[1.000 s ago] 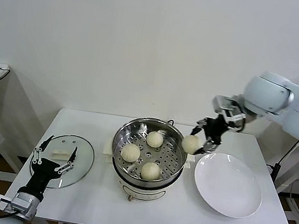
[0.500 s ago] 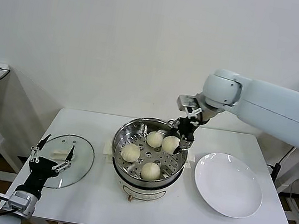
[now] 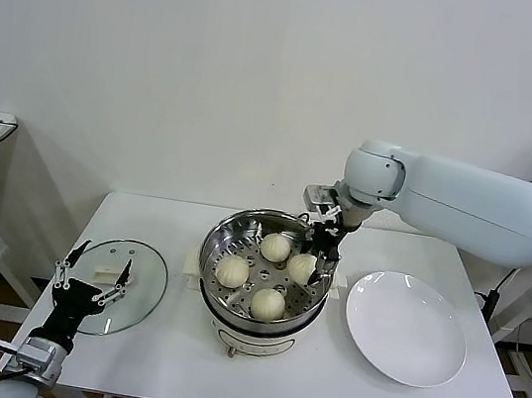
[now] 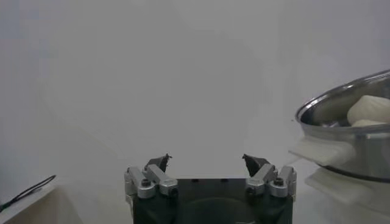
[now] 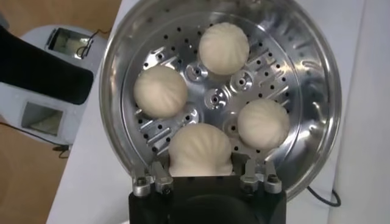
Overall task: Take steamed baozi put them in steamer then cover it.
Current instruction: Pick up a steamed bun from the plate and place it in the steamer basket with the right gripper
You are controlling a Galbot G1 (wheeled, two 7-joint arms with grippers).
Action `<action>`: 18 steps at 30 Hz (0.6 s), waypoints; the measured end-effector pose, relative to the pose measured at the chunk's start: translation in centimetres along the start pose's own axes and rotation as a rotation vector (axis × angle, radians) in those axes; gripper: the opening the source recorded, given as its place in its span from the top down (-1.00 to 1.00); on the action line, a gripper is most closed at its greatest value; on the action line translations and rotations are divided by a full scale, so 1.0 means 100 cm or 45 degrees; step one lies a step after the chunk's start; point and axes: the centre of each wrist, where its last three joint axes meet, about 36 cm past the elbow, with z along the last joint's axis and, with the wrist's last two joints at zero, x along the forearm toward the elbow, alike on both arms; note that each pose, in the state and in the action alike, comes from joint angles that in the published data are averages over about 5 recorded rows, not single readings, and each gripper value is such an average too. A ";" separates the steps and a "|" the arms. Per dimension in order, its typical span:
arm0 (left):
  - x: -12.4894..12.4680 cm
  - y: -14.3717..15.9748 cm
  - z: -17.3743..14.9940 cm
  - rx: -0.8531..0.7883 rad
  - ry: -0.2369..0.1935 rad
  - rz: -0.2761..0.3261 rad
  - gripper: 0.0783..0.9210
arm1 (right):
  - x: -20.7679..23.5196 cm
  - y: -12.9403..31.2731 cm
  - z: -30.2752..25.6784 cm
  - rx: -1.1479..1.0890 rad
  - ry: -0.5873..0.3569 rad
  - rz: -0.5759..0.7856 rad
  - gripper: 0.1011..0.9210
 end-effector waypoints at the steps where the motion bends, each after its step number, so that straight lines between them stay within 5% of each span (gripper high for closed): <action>1: 0.000 0.000 0.001 0.000 0.001 0.000 -0.77 | -0.001 -0.001 0.000 0.000 0.005 -0.002 -0.43; 18: 0.001 0.001 0.006 0.002 0.006 0.002 -0.77 | -0.022 -0.009 0.000 -0.004 0.048 -0.024 -0.43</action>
